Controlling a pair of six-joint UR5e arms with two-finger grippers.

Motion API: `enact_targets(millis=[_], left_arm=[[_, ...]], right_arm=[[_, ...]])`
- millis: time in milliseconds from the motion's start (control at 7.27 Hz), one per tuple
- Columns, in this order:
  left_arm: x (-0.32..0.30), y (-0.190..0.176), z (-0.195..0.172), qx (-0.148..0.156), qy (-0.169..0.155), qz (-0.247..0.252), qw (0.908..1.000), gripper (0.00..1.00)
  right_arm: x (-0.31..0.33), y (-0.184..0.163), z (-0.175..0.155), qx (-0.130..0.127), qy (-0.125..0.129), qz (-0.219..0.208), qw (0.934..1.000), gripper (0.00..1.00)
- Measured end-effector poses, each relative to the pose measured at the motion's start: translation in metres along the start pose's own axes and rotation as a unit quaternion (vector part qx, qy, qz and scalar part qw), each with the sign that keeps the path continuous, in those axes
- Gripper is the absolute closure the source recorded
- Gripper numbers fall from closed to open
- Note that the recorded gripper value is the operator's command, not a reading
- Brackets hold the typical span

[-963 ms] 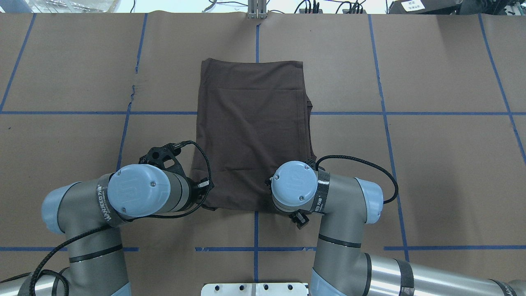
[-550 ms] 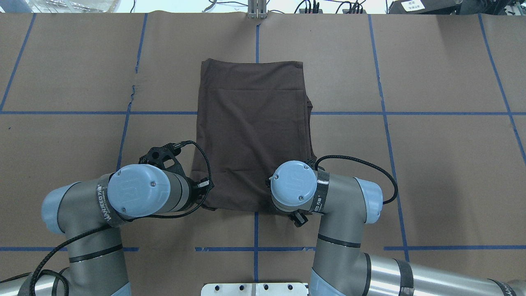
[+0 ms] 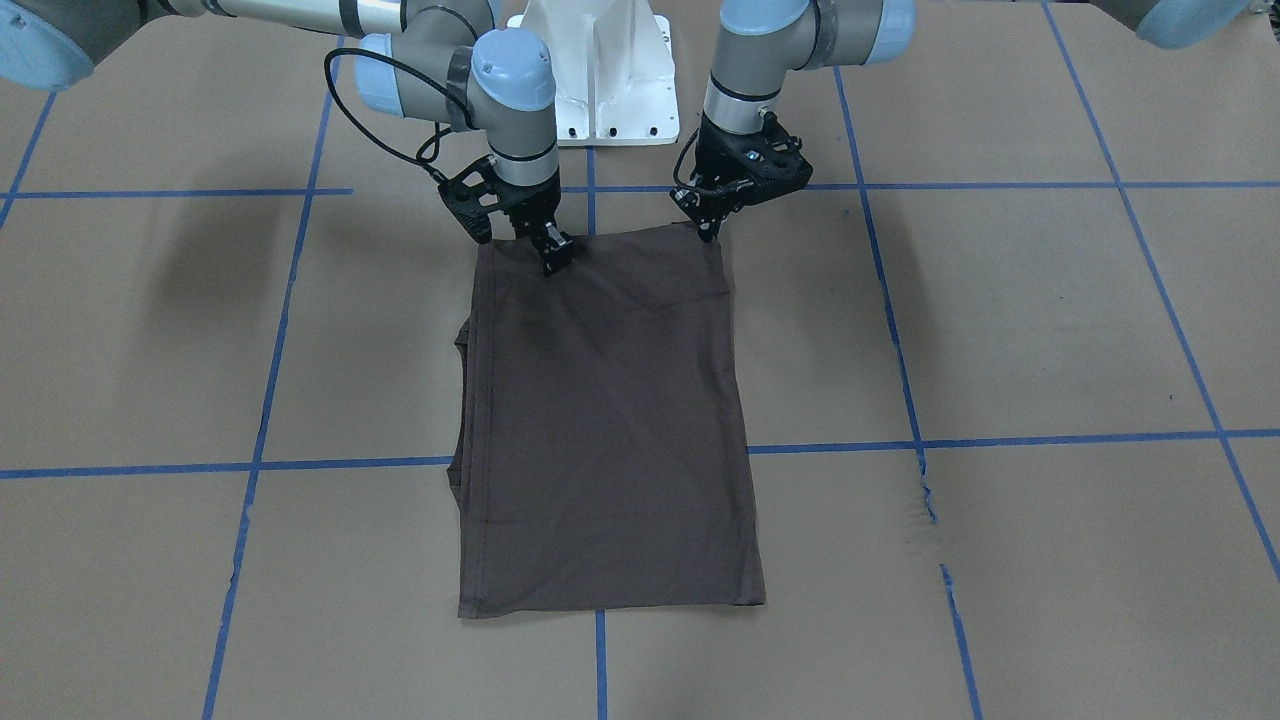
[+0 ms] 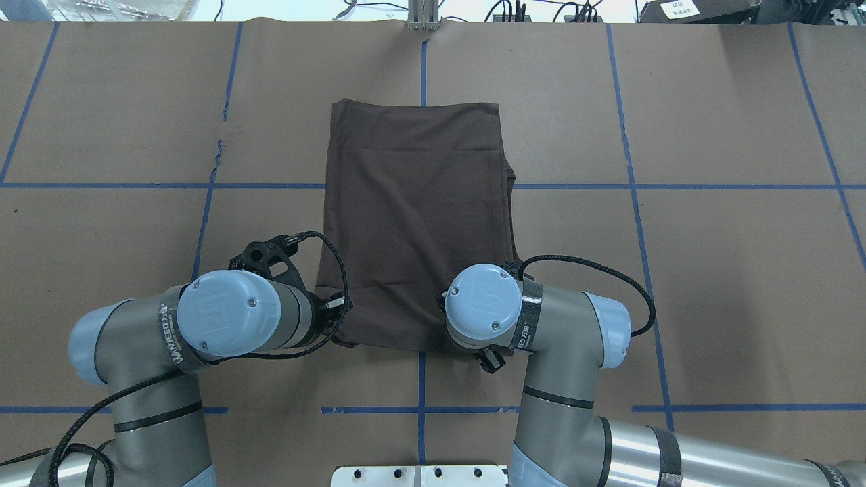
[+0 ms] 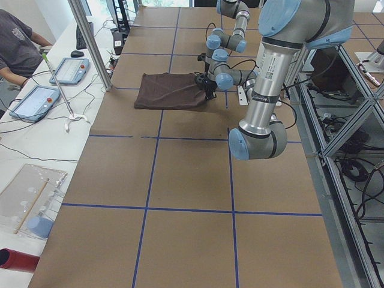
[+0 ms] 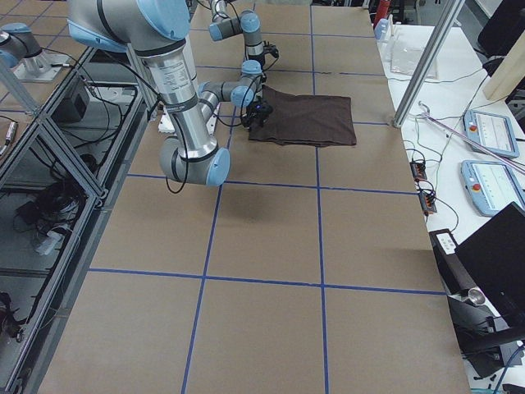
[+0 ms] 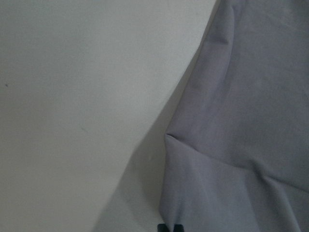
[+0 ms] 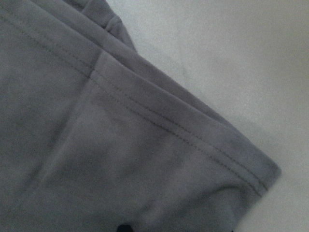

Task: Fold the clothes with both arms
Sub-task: 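Grasp the shirt's near edge with both grippers, then lift the near edge and fold it toward the far edge with both grippers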

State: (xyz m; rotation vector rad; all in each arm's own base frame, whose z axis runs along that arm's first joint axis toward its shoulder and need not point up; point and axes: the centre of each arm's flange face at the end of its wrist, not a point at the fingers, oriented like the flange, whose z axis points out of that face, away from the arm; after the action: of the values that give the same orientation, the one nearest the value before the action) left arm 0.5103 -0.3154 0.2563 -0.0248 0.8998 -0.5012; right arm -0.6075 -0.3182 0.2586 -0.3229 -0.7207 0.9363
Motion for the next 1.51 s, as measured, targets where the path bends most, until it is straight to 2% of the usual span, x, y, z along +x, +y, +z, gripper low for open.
enact_targets(millis=[826,1101,1238,1514], left_arm=[[0.004,0.002,-0.004,-0.002,0.005,0.001,1.0,1.0],[0.008,0.009,-0.021,-0.01,0.021,0.005,0.9997,1.0],[0.008,0.019,-0.032,-0.018,0.029,0.01,0.9994,1.0],[0.0,0.064,-0.053,-0.05,0.028,0.034,0.9978,1.0]], right_arm=[[-0.007,0.003,-0.017,-0.009,-0.016,-0.005,0.9998,1.0],[-0.004,-0.002,-0.036,-0.021,-0.027,-0.006,0.9994,1.0],[0.006,-0.006,-0.047,-0.03,-0.033,-0.01,0.999,1.0],[0.04,-0.004,-0.073,-0.054,-0.042,-0.03,0.9972,1.0]])
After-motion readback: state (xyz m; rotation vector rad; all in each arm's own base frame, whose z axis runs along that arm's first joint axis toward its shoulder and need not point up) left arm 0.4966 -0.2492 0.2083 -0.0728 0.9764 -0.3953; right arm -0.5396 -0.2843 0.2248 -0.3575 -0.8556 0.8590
